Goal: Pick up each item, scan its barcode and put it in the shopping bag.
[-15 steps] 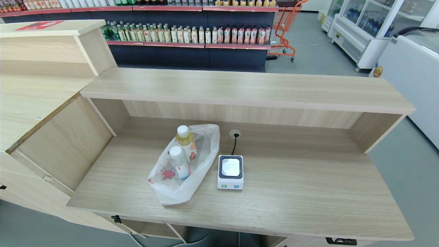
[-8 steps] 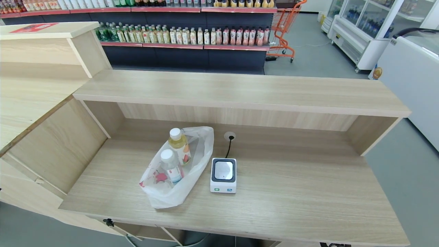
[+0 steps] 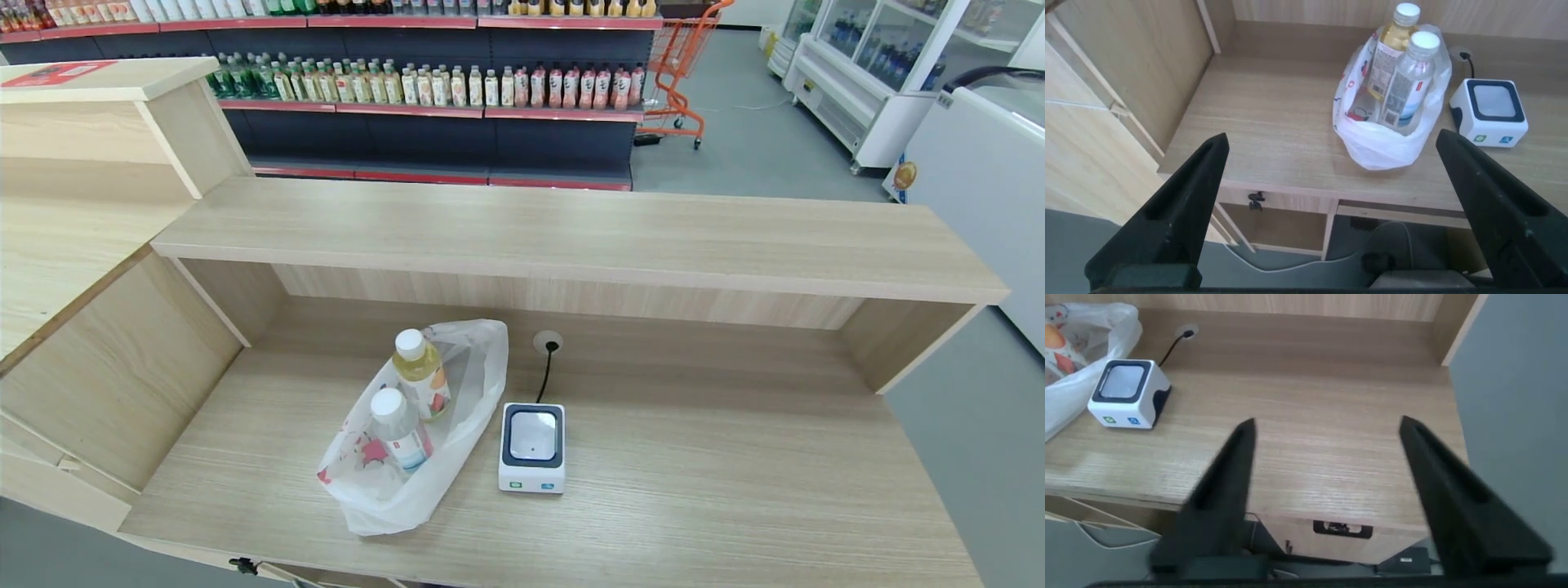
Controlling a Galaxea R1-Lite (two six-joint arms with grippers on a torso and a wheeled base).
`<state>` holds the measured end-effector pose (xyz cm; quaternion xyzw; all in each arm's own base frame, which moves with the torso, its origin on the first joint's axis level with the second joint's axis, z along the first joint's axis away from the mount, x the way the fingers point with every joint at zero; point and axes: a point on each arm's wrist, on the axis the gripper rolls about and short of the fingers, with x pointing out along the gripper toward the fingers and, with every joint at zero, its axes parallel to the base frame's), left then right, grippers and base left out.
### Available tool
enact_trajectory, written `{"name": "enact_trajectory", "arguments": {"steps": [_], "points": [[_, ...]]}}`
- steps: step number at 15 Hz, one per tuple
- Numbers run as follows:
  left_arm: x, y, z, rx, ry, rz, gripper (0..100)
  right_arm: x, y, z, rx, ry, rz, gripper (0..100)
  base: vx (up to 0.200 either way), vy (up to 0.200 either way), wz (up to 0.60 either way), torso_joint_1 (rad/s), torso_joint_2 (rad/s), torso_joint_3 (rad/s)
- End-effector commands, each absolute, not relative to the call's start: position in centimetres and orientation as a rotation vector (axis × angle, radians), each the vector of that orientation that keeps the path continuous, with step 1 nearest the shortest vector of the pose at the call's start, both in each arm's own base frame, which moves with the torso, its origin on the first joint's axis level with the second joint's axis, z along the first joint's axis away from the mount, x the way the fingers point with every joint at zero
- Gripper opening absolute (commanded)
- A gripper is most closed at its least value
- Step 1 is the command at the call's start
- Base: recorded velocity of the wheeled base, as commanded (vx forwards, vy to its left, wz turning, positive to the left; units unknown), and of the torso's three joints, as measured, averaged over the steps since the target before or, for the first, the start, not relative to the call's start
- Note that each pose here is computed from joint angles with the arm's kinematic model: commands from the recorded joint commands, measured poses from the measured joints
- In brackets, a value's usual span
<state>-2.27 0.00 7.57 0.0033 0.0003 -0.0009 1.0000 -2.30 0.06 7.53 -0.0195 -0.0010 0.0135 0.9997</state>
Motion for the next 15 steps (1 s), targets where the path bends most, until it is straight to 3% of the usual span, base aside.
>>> {"name": "enact_trajectory", "arguments": {"steps": [1,15], "points": [[-2.26,0.00,7.57,0.006,0.002,-0.002,100,-2.28,0.06,7.53,-0.044,0.001,0.028,0,0.000,0.000,0.00,0.000,0.00,0.000],[-2.26,0.00,7.57,0.006,0.002,-0.002,100,-2.28,0.06,7.55,-0.037,-0.001,0.028,0,0.000,0.000,0.00,0.000,0.00,0.000]]}}
